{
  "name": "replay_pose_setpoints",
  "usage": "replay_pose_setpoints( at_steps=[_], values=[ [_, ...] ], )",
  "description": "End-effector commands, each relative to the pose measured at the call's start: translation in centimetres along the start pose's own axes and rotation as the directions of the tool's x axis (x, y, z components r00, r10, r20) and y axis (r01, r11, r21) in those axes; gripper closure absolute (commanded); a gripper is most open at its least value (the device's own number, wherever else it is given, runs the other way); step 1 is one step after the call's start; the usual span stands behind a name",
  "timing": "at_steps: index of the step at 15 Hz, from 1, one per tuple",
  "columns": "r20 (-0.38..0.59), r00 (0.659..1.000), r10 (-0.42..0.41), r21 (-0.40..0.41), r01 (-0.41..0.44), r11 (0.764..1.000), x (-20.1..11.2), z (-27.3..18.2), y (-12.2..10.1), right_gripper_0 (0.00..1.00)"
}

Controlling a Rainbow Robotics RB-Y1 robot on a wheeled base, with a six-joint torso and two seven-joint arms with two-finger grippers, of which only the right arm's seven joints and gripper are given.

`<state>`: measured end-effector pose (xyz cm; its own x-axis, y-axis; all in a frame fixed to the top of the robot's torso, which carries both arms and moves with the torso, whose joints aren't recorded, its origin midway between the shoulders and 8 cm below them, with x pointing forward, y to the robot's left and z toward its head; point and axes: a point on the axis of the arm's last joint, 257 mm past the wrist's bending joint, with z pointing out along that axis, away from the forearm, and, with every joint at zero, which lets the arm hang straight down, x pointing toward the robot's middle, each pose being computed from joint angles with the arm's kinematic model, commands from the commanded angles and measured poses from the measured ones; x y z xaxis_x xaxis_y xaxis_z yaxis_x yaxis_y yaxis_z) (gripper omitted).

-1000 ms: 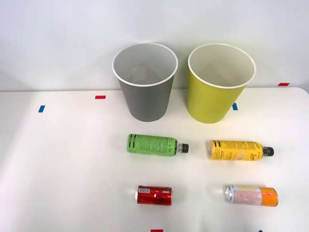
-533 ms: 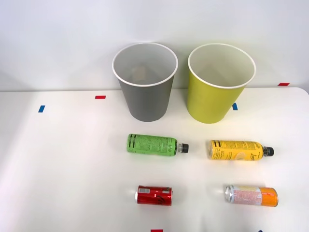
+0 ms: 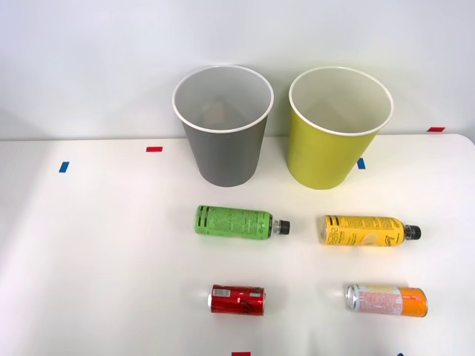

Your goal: Put cans in the gray bin, plastic bottles in the light green bin

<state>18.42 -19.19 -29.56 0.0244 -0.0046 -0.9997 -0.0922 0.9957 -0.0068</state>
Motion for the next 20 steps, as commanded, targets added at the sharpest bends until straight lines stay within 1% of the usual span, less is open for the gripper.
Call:
replay_pose_setpoints(
  at_steps=[1,15,16,17,20],
  values=[
    [0.000,1.000,0.000,0.000,0.000,1.000,0.0,0.0,0.0,0.00],
    [0.000,1.000,0.000,0.000,0.000,1.000,0.0,0.0,0.0,0.00],
    [-0.038,0.999,0.000,0.003,0.000,1.000,1.7,0.0,-0.1,0.00],
    [-0.036,0.999,-0.004,-0.002,0.004,1.000,1.6,-0.2,0.0,0.00],
    [0.014,1.000,-0.014,0.013,0.013,1.000,-0.9,-0.2,-0.3,0.00]
  ],
)
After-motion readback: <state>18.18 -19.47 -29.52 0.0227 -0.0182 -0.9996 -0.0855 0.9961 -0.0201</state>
